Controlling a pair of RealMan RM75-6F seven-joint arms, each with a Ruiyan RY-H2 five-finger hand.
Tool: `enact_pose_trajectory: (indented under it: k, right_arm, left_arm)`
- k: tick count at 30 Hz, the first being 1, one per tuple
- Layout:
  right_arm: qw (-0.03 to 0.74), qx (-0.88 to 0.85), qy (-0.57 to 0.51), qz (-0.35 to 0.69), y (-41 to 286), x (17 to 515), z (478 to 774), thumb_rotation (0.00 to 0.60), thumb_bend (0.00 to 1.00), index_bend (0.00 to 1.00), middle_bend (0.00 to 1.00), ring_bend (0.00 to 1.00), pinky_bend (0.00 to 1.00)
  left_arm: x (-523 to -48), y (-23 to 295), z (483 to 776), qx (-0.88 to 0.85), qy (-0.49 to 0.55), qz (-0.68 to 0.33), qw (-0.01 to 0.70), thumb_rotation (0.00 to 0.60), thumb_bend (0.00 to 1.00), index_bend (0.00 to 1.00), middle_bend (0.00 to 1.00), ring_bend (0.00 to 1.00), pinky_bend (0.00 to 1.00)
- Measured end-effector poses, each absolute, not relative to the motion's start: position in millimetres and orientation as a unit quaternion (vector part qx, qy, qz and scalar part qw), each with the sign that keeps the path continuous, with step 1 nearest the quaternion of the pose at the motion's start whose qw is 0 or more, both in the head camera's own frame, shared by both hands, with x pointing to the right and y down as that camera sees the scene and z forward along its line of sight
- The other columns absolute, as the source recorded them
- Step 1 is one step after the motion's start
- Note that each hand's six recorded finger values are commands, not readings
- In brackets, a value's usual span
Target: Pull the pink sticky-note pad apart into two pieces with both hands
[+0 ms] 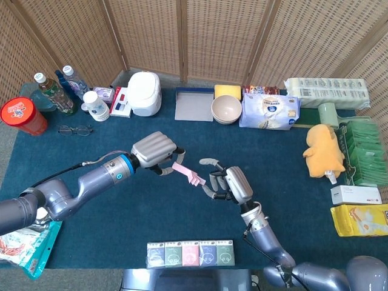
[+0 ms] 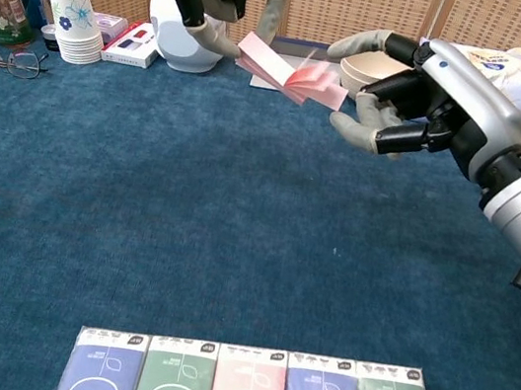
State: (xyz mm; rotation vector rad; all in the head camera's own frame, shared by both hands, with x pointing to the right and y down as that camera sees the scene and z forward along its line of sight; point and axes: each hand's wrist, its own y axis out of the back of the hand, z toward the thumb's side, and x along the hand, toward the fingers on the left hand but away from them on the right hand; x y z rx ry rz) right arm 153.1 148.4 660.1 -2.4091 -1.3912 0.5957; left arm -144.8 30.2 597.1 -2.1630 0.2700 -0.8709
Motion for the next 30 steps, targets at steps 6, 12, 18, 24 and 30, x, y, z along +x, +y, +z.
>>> enact_pose_trajectory:
  k: [6, 12, 18, 24, 30]
  right_arm:
    - [0.147, -0.838, -0.482, 0.208, 150.1, 154.0, 661.9, 0.600, 0.35, 0.26, 0.83, 0.88, 0.76]
    - [0.149, -0.839, -0.481, 0.207, 150.3, 152.8, 661.7, 0.600, 0.35, 0.26, 0.83, 0.88, 0.76]
    - [0.150, -0.838, -0.482, 0.206, 147.5, 149.9, 661.8, 0.600, 0.35, 0.27, 0.83, 0.88, 0.76]
    - [0.152, -0.838, -0.482, 0.204, 145.7, 148.4, 660.3, 0.600, 0.35, 0.29, 0.83, 0.88, 0.76]
    - [0.152, -0.841, -0.479, 0.202, 147.2, 145.5, 658.2, 0.600, 0.35, 0.30, 0.83, 0.88, 0.76]
  left_arm:
    - [-146.4, 29.2, 597.6, -0.849, 0.106, -0.344, 0.387, 0.600, 0.35, 0.68, 0.93, 0.99, 0.95]
    - [-146.2, 28.7, 597.4, -0.850, 0.109, -0.342, 0.386, 0.600, 0.35, 0.68, 0.93, 0.99, 0.95]
    - [-147.5, 34.5, 600.8, -0.852, 0.100, -0.345, 0.381, 0.600, 0.35, 0.68, 0.93, 0.99, 0.95]
    - [-147.6, 38.3, 603.6, -0.852, 0.095, -0.346, 0.382, 0.600, 0.35, 0.68, 0.93, 0.99, 0.95]
    - [-146.7, 37.9, 605.0, -0.851, 0.096, -0.345, 0.384, 0.600, 0.35, 0.68, 0.93, 0.99, 0.95]
